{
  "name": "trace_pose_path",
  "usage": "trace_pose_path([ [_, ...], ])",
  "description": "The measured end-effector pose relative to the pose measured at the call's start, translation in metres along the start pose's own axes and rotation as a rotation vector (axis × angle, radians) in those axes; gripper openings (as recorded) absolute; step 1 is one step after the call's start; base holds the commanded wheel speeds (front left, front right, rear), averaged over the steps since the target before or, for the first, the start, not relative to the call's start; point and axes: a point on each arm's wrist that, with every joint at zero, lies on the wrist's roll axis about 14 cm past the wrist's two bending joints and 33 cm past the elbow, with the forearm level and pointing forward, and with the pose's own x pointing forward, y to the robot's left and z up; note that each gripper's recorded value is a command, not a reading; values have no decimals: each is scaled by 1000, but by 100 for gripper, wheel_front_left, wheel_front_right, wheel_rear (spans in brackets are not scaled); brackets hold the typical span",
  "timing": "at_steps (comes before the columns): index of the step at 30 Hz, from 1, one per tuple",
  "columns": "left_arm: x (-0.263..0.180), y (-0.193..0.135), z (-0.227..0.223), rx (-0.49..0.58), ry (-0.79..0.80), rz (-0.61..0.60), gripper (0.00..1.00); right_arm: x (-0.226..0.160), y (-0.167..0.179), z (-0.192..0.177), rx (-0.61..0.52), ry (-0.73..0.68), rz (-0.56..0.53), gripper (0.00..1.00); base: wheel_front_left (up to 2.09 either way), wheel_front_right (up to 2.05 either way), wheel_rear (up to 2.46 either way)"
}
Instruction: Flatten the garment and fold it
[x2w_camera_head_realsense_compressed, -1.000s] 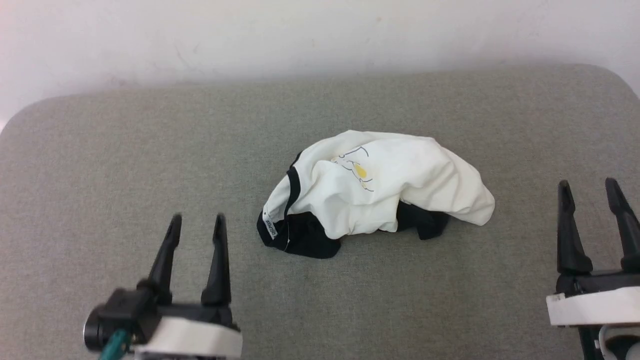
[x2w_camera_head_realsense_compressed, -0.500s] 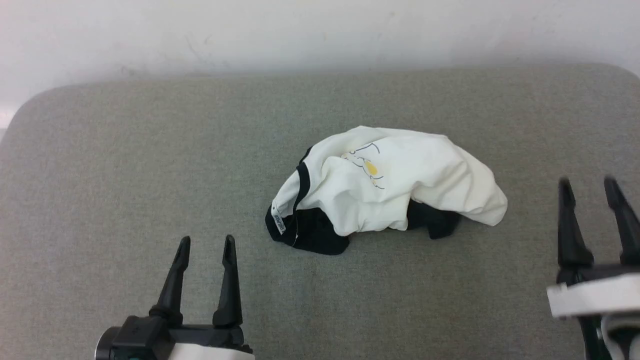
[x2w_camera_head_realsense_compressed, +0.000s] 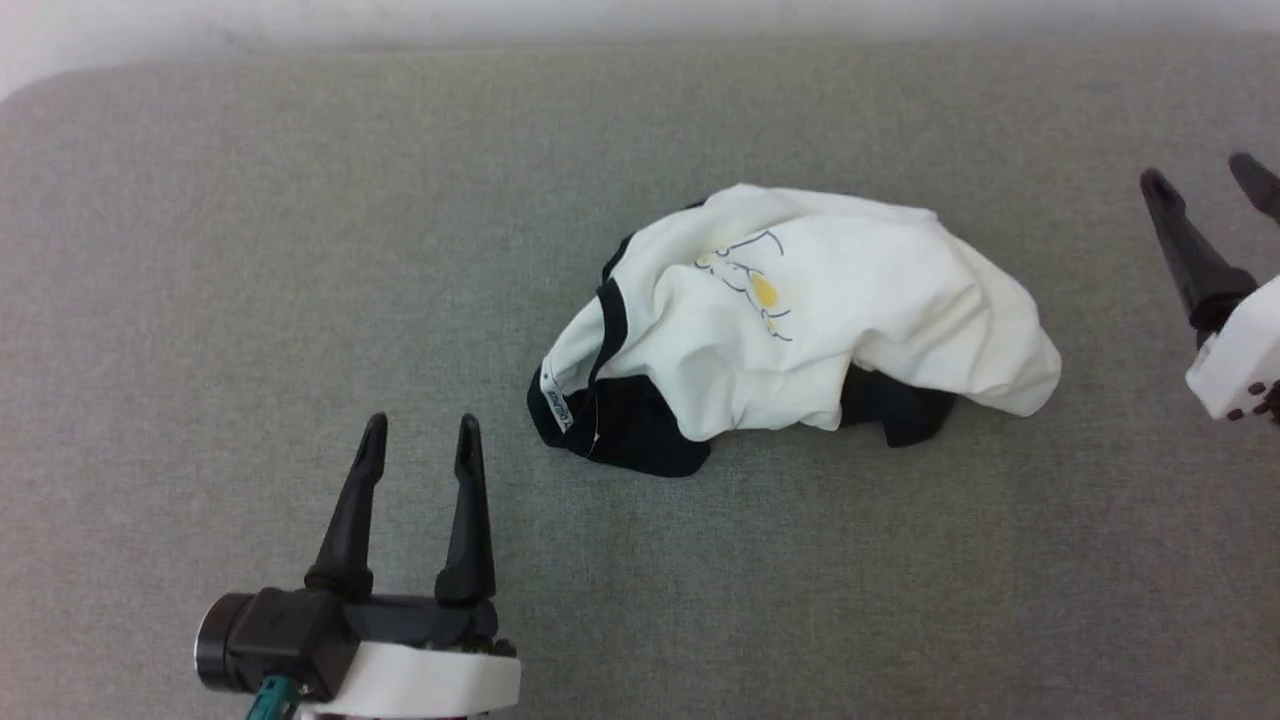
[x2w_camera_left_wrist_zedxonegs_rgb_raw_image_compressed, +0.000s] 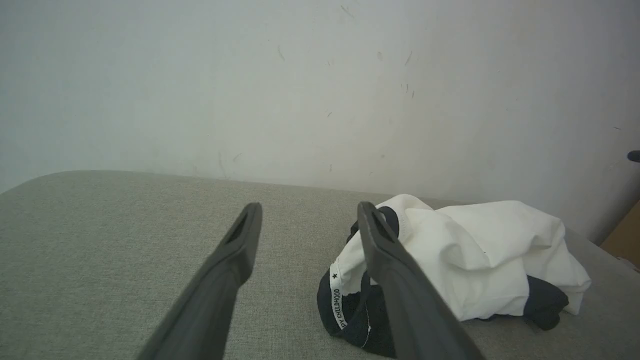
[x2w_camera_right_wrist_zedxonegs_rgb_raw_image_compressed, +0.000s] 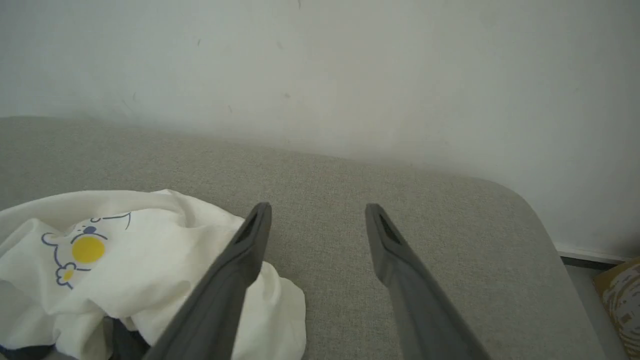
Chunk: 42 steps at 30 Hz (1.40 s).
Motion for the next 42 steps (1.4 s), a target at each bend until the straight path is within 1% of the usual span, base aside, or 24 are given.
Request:
trace_pose_path([
  [2,5,-2,-4,-4,6,-5,100,8,-9,-29,-25,138,-8,100,0,0,0],
  [5,12,-5,-12,-3,19,-19,100,14,-19,-77,-27,343,-19,100,0,0,0],
  [8,16,-3,-21,0,37,-12,100,16,-18,-116,-29,490,-3,100,0,0,0],
  [15,22,5,-42,1,89,10,100,23,-2,-178,-25,660,60,100,0,0,0],
  [20,21,14,-49,16,111,29,100,32,11,-194,-29,703,119,100,0,0,0],
  [21,21,15,-51,18,115,34,100,33,12,-196,-33,707,127,46,0,0,0],
  [22,20,17,-52,20,121,39,100,35,12,-197,-43,706,133,9,0,0,0],
  [23,18,18,-53,21,124,42,100,37,13,-196,-51,697,137,0,0,0,0],
  [26,16,20,-51,24,123,48,100,41,18,-190,-66,655,149,0,0,0,0],
  [30,12,20,-42,23,106,53,100,44,22,-168,-106,573,154,0,0,0,0],
  [32,8,20,-35,17,90,57,100,51,25,-138,-132,482,159,0,0,0,0],
  [35,1,20,-26,12,72,63,100,69,35,-70,-189,301,175,0,0,0,0],
  [38,-3,21,-17,10,49,67,100,81,48,8,-285,117,188,0,0,0,0],
  [42,-5,24,-10,10,30,75,100,96,71,99,-400,-85,197,0,0,0,0],
])
